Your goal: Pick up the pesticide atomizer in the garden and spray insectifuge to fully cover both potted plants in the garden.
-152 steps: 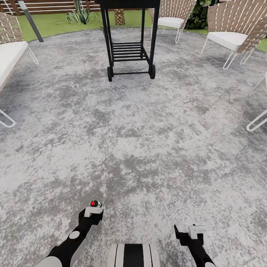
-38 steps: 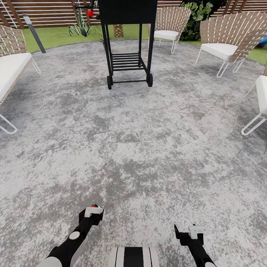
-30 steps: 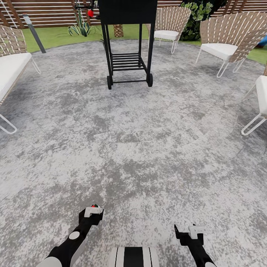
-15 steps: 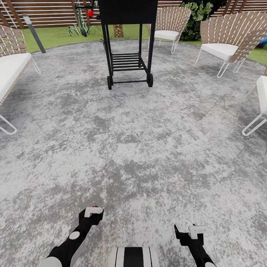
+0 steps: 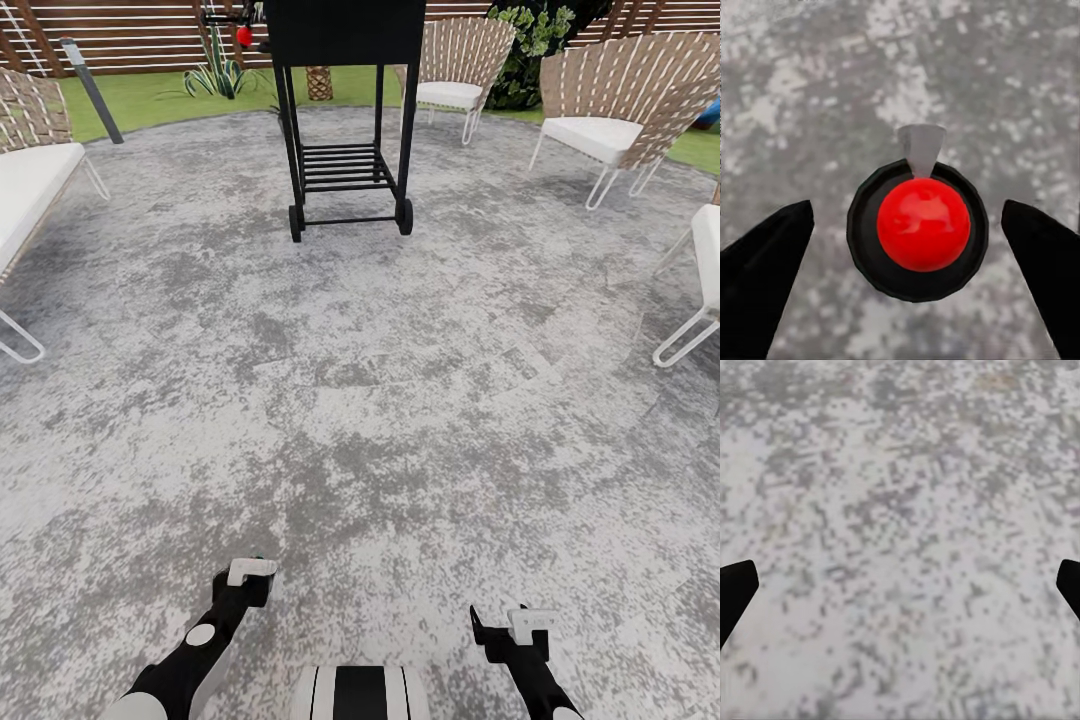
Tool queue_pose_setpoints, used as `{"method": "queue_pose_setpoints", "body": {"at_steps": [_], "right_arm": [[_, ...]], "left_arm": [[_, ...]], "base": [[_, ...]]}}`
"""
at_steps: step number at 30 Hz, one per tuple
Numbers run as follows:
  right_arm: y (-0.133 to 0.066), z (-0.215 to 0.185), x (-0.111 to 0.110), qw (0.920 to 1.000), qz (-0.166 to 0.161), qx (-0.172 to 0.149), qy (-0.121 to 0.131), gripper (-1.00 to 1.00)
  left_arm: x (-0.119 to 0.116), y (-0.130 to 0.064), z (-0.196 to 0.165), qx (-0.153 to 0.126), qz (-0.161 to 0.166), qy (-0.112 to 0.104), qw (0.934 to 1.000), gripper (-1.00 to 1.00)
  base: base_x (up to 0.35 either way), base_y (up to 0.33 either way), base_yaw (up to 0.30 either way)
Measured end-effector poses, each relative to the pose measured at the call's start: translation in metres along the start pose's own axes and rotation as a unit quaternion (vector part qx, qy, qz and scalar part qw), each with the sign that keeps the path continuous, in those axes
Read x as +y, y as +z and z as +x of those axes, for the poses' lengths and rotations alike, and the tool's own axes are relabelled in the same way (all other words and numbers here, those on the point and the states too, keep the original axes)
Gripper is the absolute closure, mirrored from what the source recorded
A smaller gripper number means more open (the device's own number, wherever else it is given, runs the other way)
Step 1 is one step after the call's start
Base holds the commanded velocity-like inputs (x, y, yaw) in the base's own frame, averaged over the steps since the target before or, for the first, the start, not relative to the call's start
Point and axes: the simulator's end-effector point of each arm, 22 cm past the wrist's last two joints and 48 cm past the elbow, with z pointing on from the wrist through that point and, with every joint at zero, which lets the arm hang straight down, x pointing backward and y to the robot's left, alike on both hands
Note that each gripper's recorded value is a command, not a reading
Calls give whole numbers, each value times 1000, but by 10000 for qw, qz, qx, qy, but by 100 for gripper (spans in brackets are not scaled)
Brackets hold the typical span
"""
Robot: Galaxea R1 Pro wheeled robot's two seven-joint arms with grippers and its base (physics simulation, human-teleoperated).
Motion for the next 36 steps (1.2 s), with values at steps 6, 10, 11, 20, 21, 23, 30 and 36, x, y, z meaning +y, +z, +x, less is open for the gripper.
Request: {"method": "queue_pose_setpoints", "body": {"at_steps": [6,10,11,20,21,23,30,36], "right_arm": [[0,0,0,10000,10,2,0,-100],[0,0,0,10000,10,-2,0,-100],[0,0,0,10000,11,-2,0,-100],[0,0,-1,10000,13,-5,3,-100],[0,0,-1,10000,12,-5,3,-100],[0,0,0,10000,8,-5,2,-100],[-1,-12,-1,9999,9,-115,5,-100],[-4,-24,-1,9997,7,-237,6,-100]], "left_arm": [[0,0,0,0,7,0,10000,100],[0,0,0,-1,-2,-3,10000,100],[0,0,0,-1,-2,-3,10000,100],[0,0,-1,-7,3,-4,10000,100],[-1,0,-1,-7,5,-5,10000,100],[-1,0,-1,-8,6,-5,10000,100],[-1,-3,-12,-108,8,-1,9999,100],[0,-7,-26,-225,1,3,9997,100]], "base": [[0,0,0],[0,0,0],[0,0,0],[0,0,0],[0,0,0],[0,0,0],[0,0,0],[0,0,0]]}}
